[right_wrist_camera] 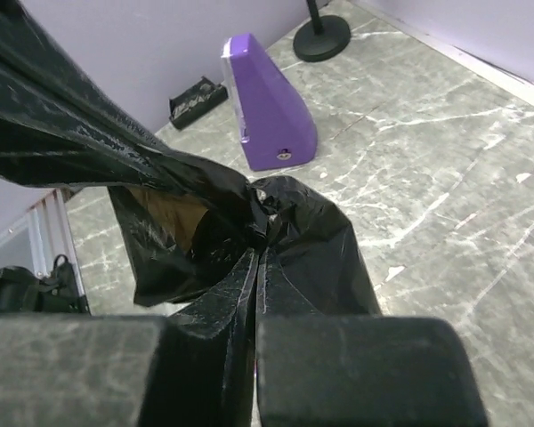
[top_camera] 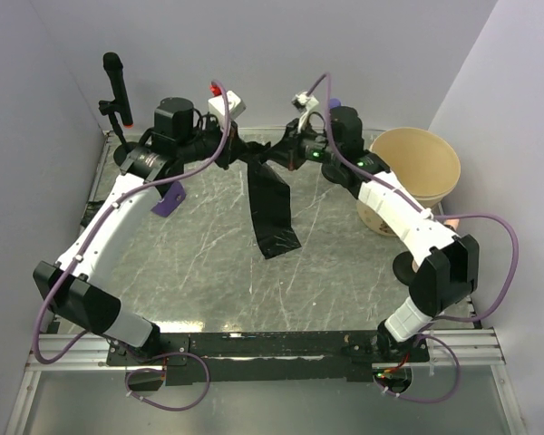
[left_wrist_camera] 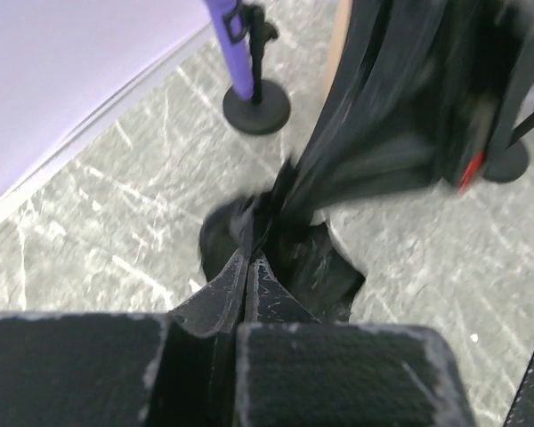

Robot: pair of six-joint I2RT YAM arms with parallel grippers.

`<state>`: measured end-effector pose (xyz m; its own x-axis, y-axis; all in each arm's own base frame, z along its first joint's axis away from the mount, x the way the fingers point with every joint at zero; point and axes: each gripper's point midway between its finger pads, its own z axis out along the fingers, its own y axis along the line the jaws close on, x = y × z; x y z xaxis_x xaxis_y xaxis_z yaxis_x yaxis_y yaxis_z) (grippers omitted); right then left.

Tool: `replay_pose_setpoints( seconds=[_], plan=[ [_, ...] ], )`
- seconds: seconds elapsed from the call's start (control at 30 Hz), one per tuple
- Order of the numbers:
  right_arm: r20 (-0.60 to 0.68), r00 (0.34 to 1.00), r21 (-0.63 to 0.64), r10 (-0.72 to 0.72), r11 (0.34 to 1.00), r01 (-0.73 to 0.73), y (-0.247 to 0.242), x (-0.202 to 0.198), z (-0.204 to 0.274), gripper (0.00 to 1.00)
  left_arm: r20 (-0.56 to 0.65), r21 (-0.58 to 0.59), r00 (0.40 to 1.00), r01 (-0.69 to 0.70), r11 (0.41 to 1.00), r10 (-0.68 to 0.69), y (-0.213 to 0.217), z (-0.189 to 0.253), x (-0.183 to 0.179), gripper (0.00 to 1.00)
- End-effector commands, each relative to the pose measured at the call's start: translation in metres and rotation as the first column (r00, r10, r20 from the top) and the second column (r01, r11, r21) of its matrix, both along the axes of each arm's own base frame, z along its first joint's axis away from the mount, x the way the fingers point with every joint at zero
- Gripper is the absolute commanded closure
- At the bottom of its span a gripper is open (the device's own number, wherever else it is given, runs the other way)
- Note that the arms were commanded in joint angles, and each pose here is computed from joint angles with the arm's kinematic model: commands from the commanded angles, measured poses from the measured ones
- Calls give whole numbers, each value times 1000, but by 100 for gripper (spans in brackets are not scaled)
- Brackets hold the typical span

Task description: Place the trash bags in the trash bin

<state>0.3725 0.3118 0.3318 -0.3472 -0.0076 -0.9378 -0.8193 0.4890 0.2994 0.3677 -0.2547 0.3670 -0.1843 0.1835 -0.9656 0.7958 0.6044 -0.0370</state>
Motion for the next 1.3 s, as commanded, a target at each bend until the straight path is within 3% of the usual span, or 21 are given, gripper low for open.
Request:
replay_pose_setpoints(
  seconds=[0.0,0.27,0.43,0.7,0.93,1.13,1.27],
  plan=[
    [44,999,124,-25,992,19,-30,-2,47,100,128,6,991,-48,999,46,18,21,1,99],
    [-22,999,289,23,957,-15,-53,-2,64,94,159,33,986,-54,998,48,26,8,-1,99],
    [-16,999,311,48,949,-41,-56,-6,69,100,151,53,986,-77,996,68,31,-1,2,99],
    [-81,981,338,-179,921,196,-95,17,78,100,150,41,978,-149,988,142,46,-9,4,99],
    [-102,970,381,-222,892,244,-103,24,94,100,53,11,986,-159,987,158,45,-24,-6,99],
    [-82,975,328,-205,918,220,-101,22,80,100,79,-15,987,-141,990,142,44,-15,-13,99],
    [-161,916,243,-369,884,399,-125,36,53,100,166,-65,986,9,998,2,33,4,-40,99]
  ],
)
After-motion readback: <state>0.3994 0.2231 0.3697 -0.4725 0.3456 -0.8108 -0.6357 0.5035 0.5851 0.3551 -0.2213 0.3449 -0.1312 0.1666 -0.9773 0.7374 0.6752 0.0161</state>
